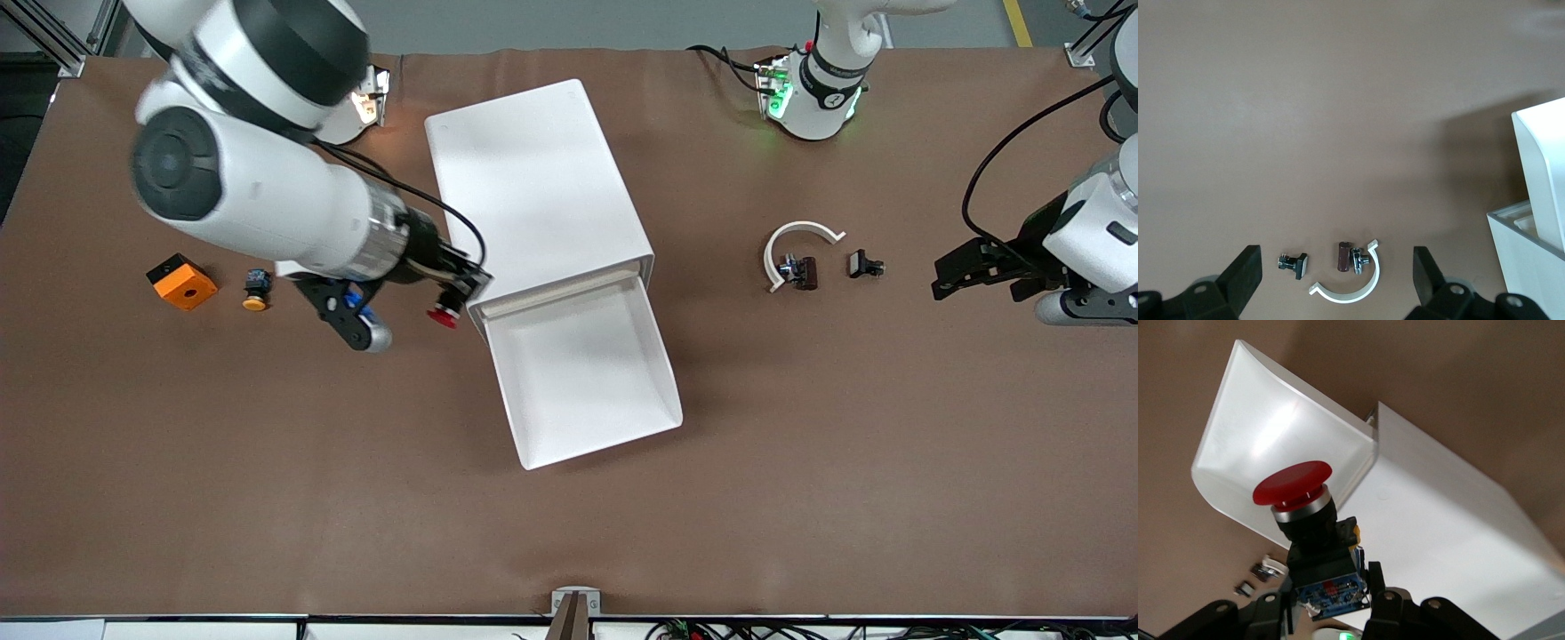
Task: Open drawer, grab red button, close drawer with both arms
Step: 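Carry the red button toward the yellow button while the left gripper returns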
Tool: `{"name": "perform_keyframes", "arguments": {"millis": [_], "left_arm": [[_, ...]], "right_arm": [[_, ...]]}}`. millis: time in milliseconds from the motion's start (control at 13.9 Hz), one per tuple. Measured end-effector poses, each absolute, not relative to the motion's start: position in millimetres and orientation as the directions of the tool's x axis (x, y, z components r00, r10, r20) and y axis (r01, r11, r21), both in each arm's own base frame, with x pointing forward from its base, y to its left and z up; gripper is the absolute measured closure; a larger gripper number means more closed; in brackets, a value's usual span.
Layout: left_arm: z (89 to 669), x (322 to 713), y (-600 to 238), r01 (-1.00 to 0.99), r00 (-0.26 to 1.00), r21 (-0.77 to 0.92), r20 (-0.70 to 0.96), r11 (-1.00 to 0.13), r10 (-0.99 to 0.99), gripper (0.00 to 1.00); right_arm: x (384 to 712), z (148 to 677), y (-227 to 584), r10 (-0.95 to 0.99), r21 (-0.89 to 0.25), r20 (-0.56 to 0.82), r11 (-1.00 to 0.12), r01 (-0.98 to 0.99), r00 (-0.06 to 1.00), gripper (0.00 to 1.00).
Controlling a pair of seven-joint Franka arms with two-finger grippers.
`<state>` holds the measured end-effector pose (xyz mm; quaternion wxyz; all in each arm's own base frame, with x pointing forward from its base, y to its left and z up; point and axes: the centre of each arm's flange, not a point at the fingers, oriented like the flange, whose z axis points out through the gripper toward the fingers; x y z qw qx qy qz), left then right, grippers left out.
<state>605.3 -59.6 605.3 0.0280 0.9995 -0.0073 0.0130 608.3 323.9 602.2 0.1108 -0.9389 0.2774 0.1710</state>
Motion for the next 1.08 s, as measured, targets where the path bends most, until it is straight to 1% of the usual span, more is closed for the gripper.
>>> {"name": "perform_keyframes", "arguments": {"millis": [144,288,504,792,1080], "left_arm": [[604.5,605.3,-60.0,-0.015,1.0,0.059,0.023,-0.998,-0.014,0.0],[594.8,608.2,-60.8,-0.015,1.0,0.058,0.006,-0.998,-0.015,0.0],[557.4,634.3,-62.4,-0.011,1.0,0.059,0.018,-0.998,-0.01,0.0],[490.1,676.7,-87.9,-0.021,0.998,0.09,0.053,-0.996,-0.016,0.0],[419.1,705.6,-124.8,0.059,0.994,0.157,0.078,-0.986,0.072,0.0]], "right_arm": [[608.2,612.7,278.8,-0.366,-0.127,-0.378,-0.889,-0.439,0.85,0.58],[607.1,610.7,240.0,-0.282,-0.14,-0.375,-0.925,-0.354,0.883,0.58],[593.9,591.0,192.3,-0.177,-0.183,-0.325,-0.952,-0.245,0.929,0.58],[539.3,542.9,155.1,-0.147,-0.151,-0.312,-0.968,-0.201,0.939,0.58],[493.5,496.9,144.8,-0.192,-0.116,-0.274,-0.966,-0.231,0.942,0.58]]}}
